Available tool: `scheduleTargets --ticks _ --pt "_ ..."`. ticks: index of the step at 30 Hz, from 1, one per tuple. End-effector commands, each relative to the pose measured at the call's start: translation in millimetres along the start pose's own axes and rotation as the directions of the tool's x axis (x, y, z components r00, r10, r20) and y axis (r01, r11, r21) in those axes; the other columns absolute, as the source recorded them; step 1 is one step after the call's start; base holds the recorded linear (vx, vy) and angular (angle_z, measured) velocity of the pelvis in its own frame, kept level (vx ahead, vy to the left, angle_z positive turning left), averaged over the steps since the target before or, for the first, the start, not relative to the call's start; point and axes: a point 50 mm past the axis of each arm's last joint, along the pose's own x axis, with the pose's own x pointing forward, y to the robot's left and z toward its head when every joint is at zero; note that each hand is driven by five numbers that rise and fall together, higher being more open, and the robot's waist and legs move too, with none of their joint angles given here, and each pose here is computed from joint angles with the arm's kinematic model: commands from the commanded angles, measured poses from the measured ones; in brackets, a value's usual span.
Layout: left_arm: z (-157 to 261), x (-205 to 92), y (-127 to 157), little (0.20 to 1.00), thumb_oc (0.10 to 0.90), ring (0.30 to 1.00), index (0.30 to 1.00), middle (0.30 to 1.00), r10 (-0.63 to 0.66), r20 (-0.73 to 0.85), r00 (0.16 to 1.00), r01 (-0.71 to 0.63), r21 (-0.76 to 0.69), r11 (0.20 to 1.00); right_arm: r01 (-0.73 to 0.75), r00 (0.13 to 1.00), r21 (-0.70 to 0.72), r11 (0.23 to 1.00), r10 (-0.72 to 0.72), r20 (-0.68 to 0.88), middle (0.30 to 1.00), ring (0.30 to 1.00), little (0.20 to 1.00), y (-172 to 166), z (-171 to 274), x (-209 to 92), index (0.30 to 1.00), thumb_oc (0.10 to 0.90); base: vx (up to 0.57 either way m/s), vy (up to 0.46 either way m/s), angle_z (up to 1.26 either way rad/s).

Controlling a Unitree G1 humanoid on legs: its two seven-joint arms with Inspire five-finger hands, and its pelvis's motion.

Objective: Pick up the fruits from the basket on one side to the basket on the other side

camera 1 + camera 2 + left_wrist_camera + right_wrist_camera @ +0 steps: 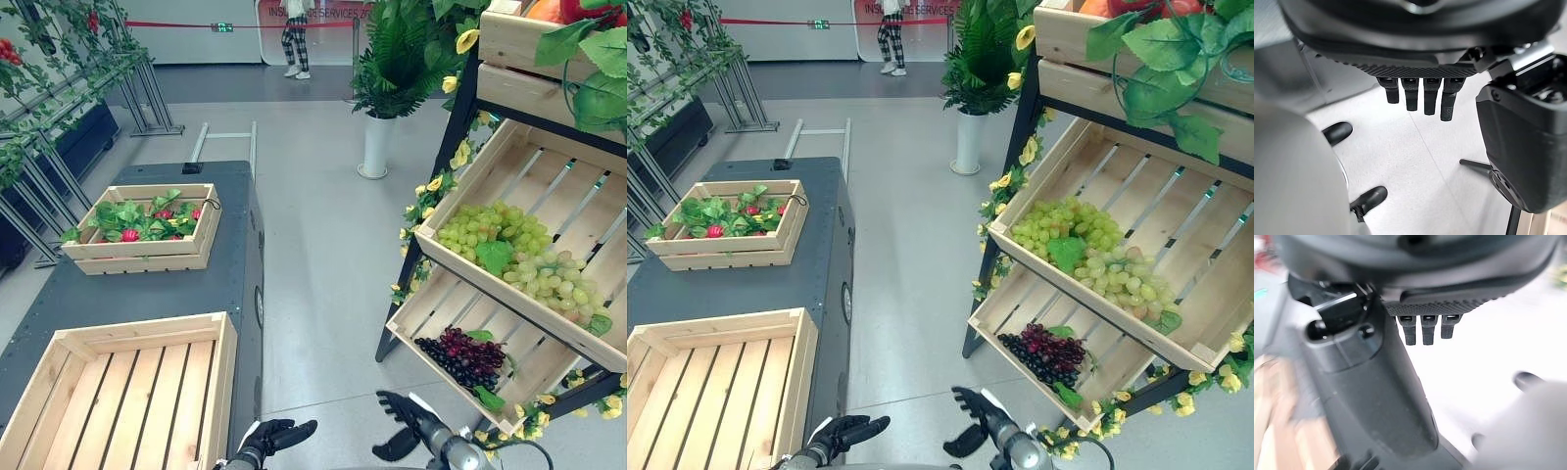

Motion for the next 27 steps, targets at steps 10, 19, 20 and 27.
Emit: scheduleTargets --ticks 10,19,20,27 --pt "23 7 -4 0.9 0.8 0.9 0.9 0.9 -0.073 0.072 0.995 0.066 0.095 0.993 0.042 0.999 0.068 0.997 -0.04 -0.029 0.9 0.9 0.9 -3 10 11 0.9 0.8 0.03 0.009 0.03" --pt "20 6 -2 0.9 0.8 0.9 0.9 0.9 -0.077 0.055 0.996 0.069 0.132 0.989 0.027 1.0 0.08 0.996 -0.026 -0.016 0.9 0.9 0.9 -2 12 12 0.9 0.8 0.02 0.0 0.1" --pt "20 6 -2 0.9 0.8 0.9 0.9 0.9 -0.077 0.055 0.996 0.069 0.132 0.989 0.024 1.0 0.077 0.997 -0.023 -0.014 0.9 0.9 0.9 -1 12 12 0.9 0.8 0.02 0.003 0.05" --pt "23 7 -1 0.9 0.8 0.9 0.9 0.9 -0.079 0.068 0.995 0.07 0.131 0.989 0.016 1.0 0.069 0.998 -0.015 -0.003 0.9 0.9 0.9 0 16 13 0.9 0.8 0.01 -0.003 0.09"
